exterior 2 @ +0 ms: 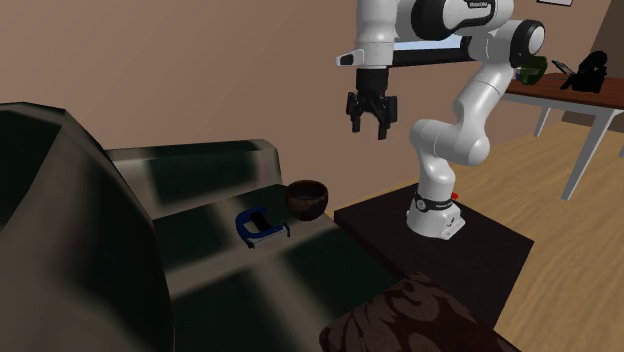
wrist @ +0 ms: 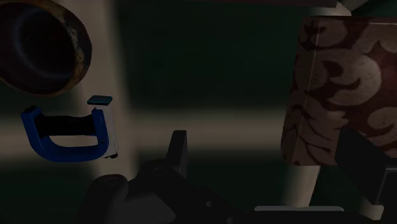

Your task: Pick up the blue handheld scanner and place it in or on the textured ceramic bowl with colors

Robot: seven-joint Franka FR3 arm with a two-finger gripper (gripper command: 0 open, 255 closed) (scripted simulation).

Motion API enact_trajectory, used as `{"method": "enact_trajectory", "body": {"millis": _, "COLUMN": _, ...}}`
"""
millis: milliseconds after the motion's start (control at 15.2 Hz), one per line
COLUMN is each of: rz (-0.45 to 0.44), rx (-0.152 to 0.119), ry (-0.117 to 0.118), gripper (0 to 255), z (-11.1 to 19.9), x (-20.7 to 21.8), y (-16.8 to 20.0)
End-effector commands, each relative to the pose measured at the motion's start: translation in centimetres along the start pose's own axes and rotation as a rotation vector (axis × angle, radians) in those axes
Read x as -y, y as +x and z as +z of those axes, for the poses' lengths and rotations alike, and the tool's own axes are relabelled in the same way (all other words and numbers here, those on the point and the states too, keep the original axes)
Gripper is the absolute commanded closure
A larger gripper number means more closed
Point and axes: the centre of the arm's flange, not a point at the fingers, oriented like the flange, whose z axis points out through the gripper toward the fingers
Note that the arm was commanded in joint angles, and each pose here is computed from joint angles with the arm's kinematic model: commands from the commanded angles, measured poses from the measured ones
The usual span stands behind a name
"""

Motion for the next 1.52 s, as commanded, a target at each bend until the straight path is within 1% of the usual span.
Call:
{"method": "enact_trajectory", "body": {"millis": 0, "rz": 0.0, "rx": 0.0, "ry": 0.0, "gripper": 0, "z": 0.0, "x": 0.0, "y": 0.0}}
{"method": "enact_trajectory", "body": {"millis": 1452, "rz": -0.02, "rx": -0.008, "ry": -0.053, "gripper": 0, "z": 20.8, "x": -15.2, "y": 12.3}}
